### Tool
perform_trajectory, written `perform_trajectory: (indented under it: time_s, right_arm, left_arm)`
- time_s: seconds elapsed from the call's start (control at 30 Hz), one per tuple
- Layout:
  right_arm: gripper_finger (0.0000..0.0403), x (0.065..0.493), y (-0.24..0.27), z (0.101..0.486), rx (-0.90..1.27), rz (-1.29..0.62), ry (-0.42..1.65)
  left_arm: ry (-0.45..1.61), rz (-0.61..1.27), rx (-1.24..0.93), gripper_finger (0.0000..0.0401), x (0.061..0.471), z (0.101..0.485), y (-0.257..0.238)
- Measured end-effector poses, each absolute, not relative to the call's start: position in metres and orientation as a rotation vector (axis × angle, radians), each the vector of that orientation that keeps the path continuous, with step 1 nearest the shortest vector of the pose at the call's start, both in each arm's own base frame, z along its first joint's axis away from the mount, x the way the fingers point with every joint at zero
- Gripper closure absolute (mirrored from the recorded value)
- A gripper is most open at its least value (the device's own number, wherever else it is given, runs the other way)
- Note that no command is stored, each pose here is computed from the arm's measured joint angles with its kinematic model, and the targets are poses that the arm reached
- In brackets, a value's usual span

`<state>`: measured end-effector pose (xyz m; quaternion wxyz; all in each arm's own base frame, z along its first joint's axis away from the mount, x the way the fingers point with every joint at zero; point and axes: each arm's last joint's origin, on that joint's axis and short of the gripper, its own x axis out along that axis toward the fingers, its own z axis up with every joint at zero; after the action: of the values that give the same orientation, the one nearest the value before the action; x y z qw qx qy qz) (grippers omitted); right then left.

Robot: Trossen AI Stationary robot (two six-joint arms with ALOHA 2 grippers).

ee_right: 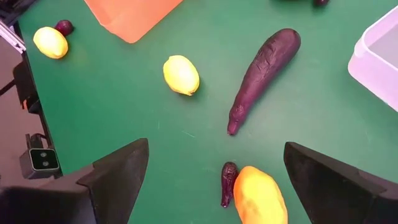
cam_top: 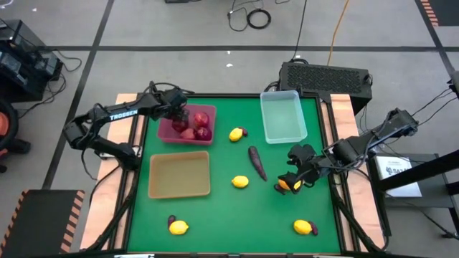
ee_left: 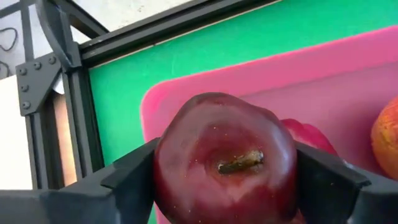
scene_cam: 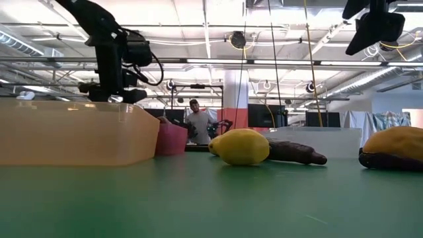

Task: Sort produce into baskets
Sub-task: Put the apple into the pink bin, then put the eggplant into the orange bin

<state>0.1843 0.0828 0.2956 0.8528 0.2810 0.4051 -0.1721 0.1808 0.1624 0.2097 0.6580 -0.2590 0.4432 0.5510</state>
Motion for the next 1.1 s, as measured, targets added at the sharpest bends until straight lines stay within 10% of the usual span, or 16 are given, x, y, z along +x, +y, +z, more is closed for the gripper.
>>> perform_trajectory:
  time_s: [0.3, 0.7, 1.1]
  right_arm:
    - [0.004, 0.184, 0.082, 0.296, 0.536, -0.348, 0.85]
    - [0.004, 0.187, 0.077, 0.296, 0.511, -0.387, 0.824]
    - [0.004, 0.189, 0.071, 0.296, 0.522, -0.414, 0.817]
  left_arm:
    - [1.009, 1.194, -0.592, 0.0012, 0.183, 0.213, 0.163]
    - [0.946, 1.153, -0.584, 0.0009, 0.193, 0.257, 0.169]
    - [0.662, 0.673, -0.535, 0.0009, 0.257, 0.295, 0.127]
